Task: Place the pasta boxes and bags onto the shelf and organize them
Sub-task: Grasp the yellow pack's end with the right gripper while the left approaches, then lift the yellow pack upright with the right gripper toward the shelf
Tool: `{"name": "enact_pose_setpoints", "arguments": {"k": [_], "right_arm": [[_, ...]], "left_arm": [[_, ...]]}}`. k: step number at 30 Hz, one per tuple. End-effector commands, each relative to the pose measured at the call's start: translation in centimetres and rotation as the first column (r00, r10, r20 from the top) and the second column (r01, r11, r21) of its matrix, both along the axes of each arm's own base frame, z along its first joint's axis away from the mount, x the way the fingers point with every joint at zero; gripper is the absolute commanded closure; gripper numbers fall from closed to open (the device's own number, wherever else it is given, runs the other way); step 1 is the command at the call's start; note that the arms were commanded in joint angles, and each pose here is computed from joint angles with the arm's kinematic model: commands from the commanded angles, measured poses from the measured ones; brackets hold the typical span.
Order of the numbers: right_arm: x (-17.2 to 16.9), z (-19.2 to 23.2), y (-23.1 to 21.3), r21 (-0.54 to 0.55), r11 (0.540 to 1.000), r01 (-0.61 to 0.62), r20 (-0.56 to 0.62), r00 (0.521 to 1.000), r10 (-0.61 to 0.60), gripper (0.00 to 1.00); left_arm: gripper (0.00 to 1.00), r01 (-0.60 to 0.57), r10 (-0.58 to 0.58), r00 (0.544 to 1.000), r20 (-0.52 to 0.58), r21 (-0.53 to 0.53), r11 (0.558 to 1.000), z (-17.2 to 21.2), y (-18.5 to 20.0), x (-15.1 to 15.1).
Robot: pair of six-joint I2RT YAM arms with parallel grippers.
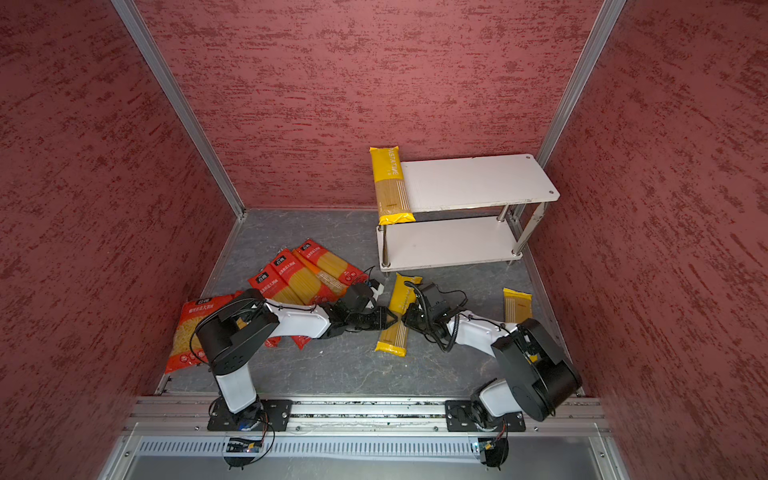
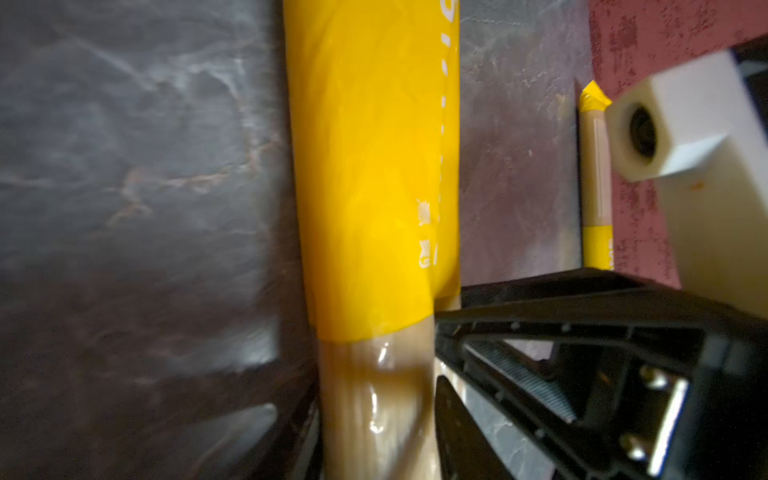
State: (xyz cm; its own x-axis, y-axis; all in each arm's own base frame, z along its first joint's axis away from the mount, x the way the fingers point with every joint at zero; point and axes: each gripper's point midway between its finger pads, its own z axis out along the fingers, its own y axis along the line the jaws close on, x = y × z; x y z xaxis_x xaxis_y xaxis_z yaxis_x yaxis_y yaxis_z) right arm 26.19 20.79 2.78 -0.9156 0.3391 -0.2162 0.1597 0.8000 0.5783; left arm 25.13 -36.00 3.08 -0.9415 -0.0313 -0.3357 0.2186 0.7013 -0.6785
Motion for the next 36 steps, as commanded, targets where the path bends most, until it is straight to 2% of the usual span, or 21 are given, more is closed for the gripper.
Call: {"name": "enact_pose_setpoints", "arguments": {"k": [1, 5, 8, 11, 15, 20, 24, 27, 33, 36], "right_arm": [[-0.6, 1.0, 2.3, 0.075, 0.995, -0.065, -0.001, 0.998, 0.065, 0.66], [-0.9, 1.5, 1.4, 0.080, 0.995, -0.059, 0.014, 0.998, 0.058, 0.55], [-1.1, 0.5, -0.3, 0.062, 0.997, -0.034, 0.000, 0.999, 0.034, 0.51], [-0.9, 0.2, -0.9, 0.066, 0.997, -0.034, 0.019, 0.999, 0.033, 0.47], [-0.8, -0.4, 1.2, 0.135, 0.983, -0.125, 0.014, 0.992, 0.124, 0.48], [-1.3, -2.0, 3.1, 0.120, 0.970, -0.212, 0.010, 0.977, 0.213, 0.56], [-0.8, -1.4, 4.0, 0.125, 0.964, -0.236, 0.077, 0.971, 0.227, 0.75], [-0.6, 0.6, 4.9, 0.128, 0.954, -0.271, 0.177, 0.953, 0.247, 0.87], [-0.4, 5.7, 5.4, 0.117, 0.944, -0.310, 0.380, 0.892, 0.246, 1.00], [-0.5, 8.3, 5.6, 0.089, 0.938, -0.335, 0.470, 0.844, 0.257, 1.00]], "left_arm": [[0.64, 0.059, -0.060, 0.997, -0.057, -0.019, 0.998, -0.1, 0.7, -3.5], [0.68, 0.055, -0.060, 0.994, -0.096, -0.058, 0.997, 0.2, 1.4, -5.9], [0.68, 0.078, -0.082, 0.994, -0.069, -0.063, 0.995, 1.1, 1.3, -7.1], [0.68, 0.079, -0.081, 0.996, -0.042, -0.053, 0.995, 2.0, 2.1, -7.3], [0.63, 0.035, -0.038, 0.997, -0.061, -0.050, 0.998, 1.6, 3.8, -6.4], [0.60, -0.018, 0.014, 0.996, -0.086, -0.043, 0.999, -0.6, 5.1, -5.5], [0.61, -0.030, 0.023, 0.994, -0.110, -0.065, 0.997, -1.4, 4.5, -5.2], [0.62, -0.050, 0.044, 0.994, -0.104, -0.060, 0.997, -1.2, 5.3, -5.1], [0.59, -0.056, 0.058, 0.998, 0.038, -0.061, 0.997, 2.1, 6.8, -4.5], [0.56, -0.073, 0.086, 0.986, 0.143, -0.093, 0.993, 4.2, 7.8, -4.0]]}}
